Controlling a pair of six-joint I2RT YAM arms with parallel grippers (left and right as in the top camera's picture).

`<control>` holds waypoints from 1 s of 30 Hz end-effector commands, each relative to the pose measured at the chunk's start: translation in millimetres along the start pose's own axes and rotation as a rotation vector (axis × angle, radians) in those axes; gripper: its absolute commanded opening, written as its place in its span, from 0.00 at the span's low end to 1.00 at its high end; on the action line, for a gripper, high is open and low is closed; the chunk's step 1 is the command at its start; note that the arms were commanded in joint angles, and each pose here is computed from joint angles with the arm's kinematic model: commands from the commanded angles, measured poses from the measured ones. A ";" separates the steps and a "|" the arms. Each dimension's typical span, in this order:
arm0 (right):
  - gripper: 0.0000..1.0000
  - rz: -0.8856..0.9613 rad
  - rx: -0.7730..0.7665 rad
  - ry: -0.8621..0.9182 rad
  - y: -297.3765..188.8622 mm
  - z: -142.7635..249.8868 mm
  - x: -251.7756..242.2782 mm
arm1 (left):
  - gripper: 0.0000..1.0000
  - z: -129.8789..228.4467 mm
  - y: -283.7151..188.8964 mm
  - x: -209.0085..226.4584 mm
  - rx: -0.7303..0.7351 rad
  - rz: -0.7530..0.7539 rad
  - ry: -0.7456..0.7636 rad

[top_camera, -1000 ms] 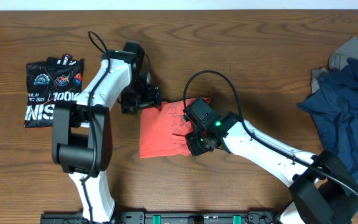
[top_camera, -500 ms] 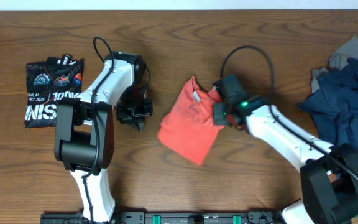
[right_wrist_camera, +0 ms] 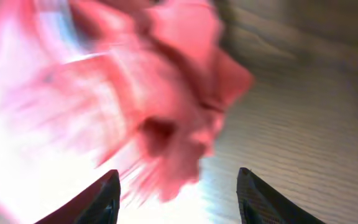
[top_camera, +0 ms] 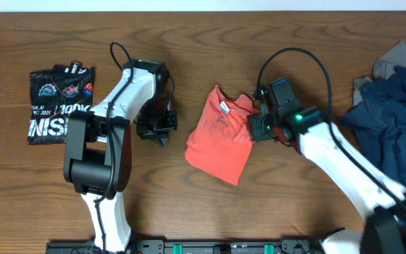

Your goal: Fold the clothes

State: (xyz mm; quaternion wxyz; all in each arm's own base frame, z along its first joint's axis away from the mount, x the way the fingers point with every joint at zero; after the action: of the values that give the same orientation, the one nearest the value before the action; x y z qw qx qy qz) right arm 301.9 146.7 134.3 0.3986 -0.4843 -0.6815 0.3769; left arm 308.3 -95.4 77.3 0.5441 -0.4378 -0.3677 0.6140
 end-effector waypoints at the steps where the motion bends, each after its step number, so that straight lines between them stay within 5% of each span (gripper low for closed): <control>1: 0.62 -0.116 0.001 -0.263 -16.6 5.8 24.0 | 0.08 -2.0 3.1 -1.7 0.001 0.014 -0.013; 17: 0.54 -0.023 0.189 -0.416 50.9 36.4 22.0 | 0.13 -5.2 3.1 -2.2 -0.015 0.016 -0.009; 18: 0.50 -0.013 0.194 -0.416 53.4 37.1 20.6 | 0.13 -5.2 3.1 -2.2 -0.015 0.016 -0.009; 20: 0.24 0.036 0.197 -0.402 56.4 36.7 14.6 | 0.13 -5.2 3.1 -2.2 -0.016 0.016 -0.009; 23: 0.05 0.155 0.166 -0.324 53.8 30.5 2.1 | 0.13 -5.3 3.1 -2.2 -0.016 0.016 -0.009; 30: 0.01 0.184 0.040 -0.273 33.3 4.7 3.2 | 0.14 -5.2 3.1 -2.2 -0.016 0.016 -0.009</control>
State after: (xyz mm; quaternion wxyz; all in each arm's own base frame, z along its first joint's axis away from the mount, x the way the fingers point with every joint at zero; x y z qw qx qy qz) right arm 298.4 158.0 79.1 0.2957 -0.4386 -0.6707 0.5200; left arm 314.0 -98.2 75.7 0.5322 -0.4493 -0.3723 0.6134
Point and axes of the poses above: each gripper's point midway between its finger pads, its own y axis out along the fingers, its own x axis along the line the jaws close on, z = x × y, the point moved 5 cm from there along -y, back along the fingers, and after that the axes turned 4 degrees about y, right-handed, at the moved point
